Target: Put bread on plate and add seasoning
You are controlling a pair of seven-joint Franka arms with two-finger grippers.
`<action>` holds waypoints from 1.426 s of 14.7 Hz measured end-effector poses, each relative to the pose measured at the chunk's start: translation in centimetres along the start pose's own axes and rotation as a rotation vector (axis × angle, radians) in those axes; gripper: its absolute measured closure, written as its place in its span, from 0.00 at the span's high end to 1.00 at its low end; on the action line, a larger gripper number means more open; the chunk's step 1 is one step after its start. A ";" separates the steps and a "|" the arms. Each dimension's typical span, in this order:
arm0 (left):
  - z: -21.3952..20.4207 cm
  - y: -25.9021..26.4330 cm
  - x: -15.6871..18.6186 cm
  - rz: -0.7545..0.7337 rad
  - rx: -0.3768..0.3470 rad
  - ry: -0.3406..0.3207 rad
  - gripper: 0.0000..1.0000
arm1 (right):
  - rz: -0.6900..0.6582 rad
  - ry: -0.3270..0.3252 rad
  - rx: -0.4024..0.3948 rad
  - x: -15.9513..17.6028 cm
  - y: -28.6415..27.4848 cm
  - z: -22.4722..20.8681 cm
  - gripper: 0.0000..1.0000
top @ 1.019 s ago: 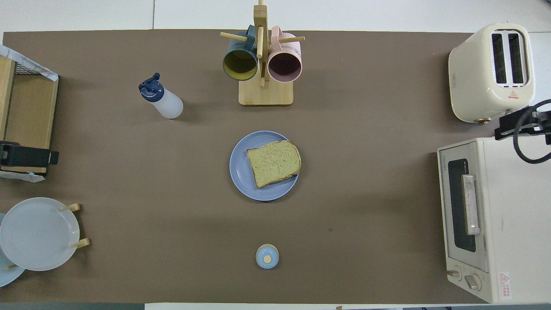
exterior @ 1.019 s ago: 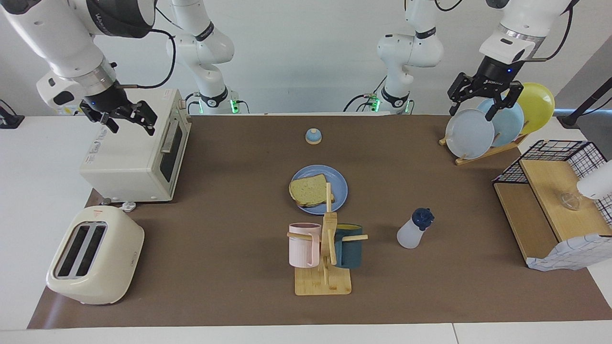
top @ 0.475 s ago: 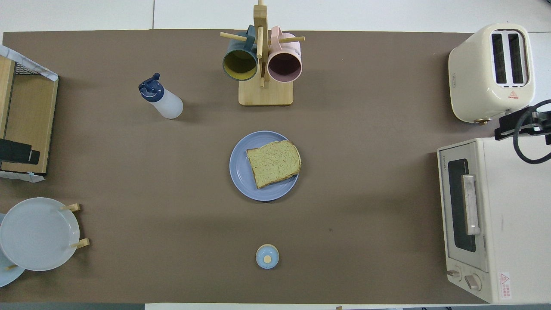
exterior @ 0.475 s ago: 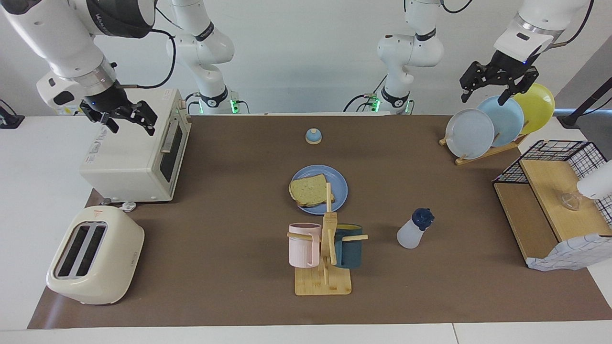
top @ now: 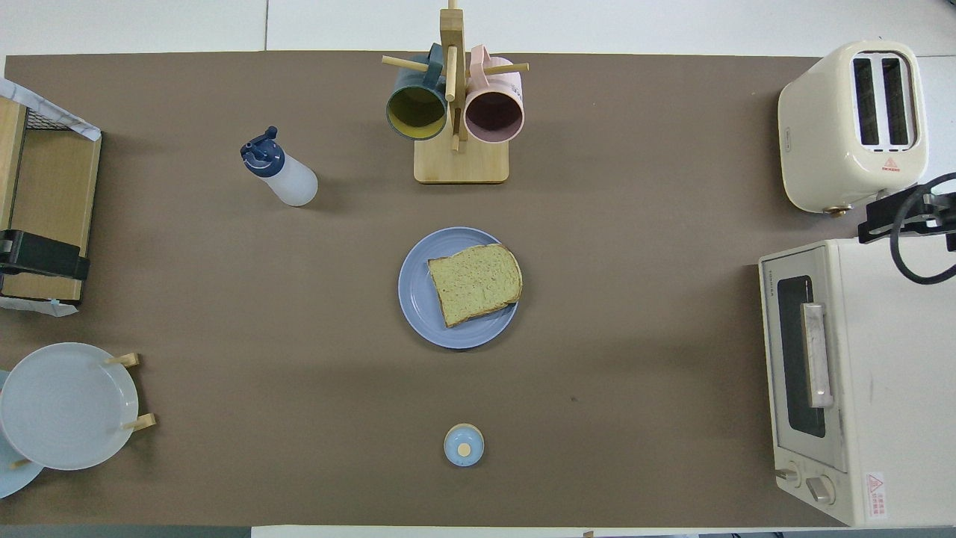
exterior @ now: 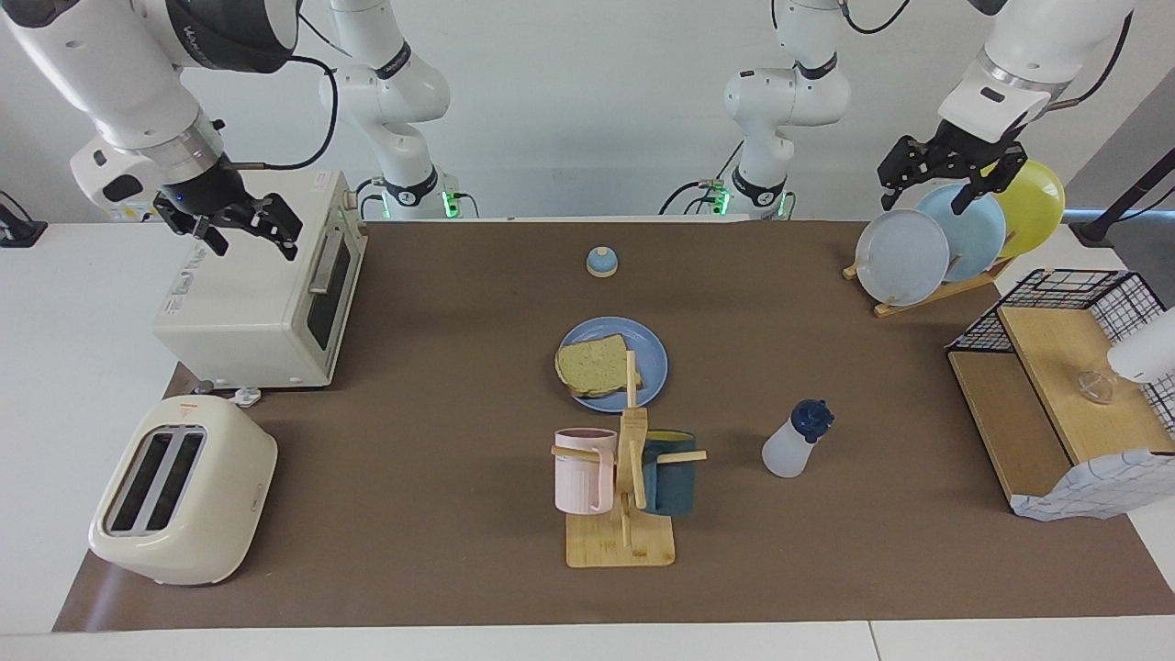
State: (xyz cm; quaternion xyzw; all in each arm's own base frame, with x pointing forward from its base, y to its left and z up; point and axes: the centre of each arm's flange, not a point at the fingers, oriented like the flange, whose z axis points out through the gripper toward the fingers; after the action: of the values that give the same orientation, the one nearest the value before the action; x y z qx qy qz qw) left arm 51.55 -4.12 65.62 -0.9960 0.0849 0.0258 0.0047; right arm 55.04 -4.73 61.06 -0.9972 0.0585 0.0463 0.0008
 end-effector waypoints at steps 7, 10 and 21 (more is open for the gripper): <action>2.4 0.3 2.2 -0.035 0.006 0.016 1.00 | 0.000 0.000 0.000 0.0 0.0 0.0 1.00; 1.7 0.4 2.0 -0.041 0.006 0.016 1.00 | 0.000 0.000 0.000 0.0 0.0 0.0 1.00; 1.0 1.9 1.4 -0.016 -0.008 -0.003 1.00 | 0.000 0.000 0.000 0.0 0.0 0.0 1.00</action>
State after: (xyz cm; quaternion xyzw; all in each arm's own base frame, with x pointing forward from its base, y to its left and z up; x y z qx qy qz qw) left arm 52.57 -6.23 64.51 -0.9967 0.0768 0.0276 0.0013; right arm 55.05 -4.73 61.06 -0.9972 0.0585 0.0463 0.0008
